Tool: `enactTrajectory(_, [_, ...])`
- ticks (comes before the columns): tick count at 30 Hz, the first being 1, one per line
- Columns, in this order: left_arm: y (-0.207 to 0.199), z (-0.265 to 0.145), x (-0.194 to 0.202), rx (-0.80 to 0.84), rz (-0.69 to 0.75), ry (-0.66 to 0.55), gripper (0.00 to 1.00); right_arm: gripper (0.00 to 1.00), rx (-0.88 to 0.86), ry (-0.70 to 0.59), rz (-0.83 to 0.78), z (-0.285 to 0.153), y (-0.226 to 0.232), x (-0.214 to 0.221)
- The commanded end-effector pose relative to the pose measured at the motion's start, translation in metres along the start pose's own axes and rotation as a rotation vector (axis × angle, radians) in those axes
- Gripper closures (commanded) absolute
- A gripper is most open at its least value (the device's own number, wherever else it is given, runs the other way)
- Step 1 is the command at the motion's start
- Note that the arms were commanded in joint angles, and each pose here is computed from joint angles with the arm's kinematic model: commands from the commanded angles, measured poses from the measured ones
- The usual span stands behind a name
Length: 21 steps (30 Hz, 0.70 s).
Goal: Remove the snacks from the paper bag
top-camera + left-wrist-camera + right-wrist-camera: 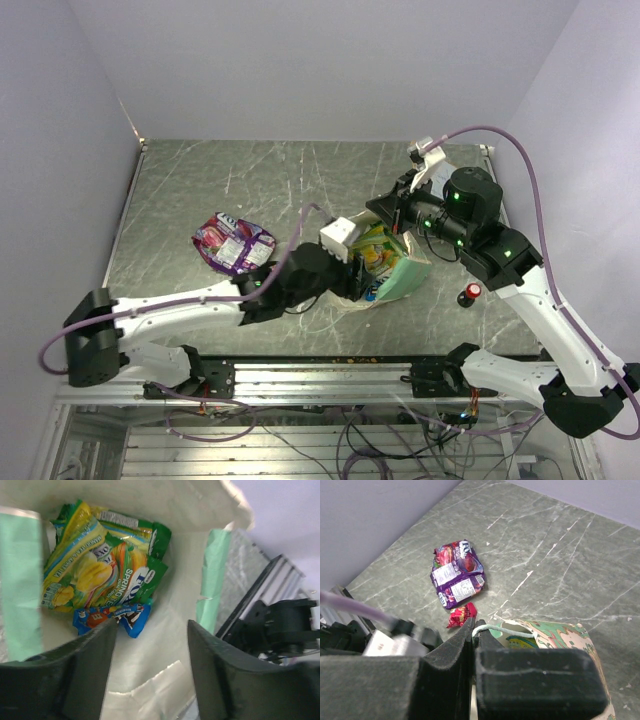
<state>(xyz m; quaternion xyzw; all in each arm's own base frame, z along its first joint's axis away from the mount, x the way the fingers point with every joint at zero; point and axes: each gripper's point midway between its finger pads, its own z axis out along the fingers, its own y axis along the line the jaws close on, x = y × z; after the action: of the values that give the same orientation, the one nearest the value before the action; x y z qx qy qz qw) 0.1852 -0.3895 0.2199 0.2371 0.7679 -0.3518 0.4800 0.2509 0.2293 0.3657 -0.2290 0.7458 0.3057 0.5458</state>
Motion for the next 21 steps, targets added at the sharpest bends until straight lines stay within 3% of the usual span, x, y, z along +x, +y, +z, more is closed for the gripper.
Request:
enactTrajectory(1, [0.000, 0.033, -0.019, -0.052, 0.126, -0.068, 0.45, 1.00, -0.012, -0.067, -0.023, -0.006, 0.005, -0.019])
enactTrajectory(3, [0.010, 0.046, -0.015, -0.114, 0.154, -0.061, 0.58, 1.00, -0.008, -0.070, -0.025, -0.006, 0.004, -0.021])
enactTrajectory(5, [0.021, 0.054, -0.011, -0.179, 0.161, -0.051, 0.60, 1.00, -0.008, -0.071, -0.024, -0.007, 0.004, -0.021])
enactTrajectory(19, [0.060, 0.095, -0.024, -0.377, 0.118, -0.184, 0.18, 1.00, -0.017, -0.059, -0.025, -0.005, 0.006, -0.022])
enactTrajectory(21, [0.064, 0.102, -0.024, -0.409, 0.122, -0.191, 0.06, 1.00, -0.019, -0.056, -0.023, -0.005, 0.007, -0.022])
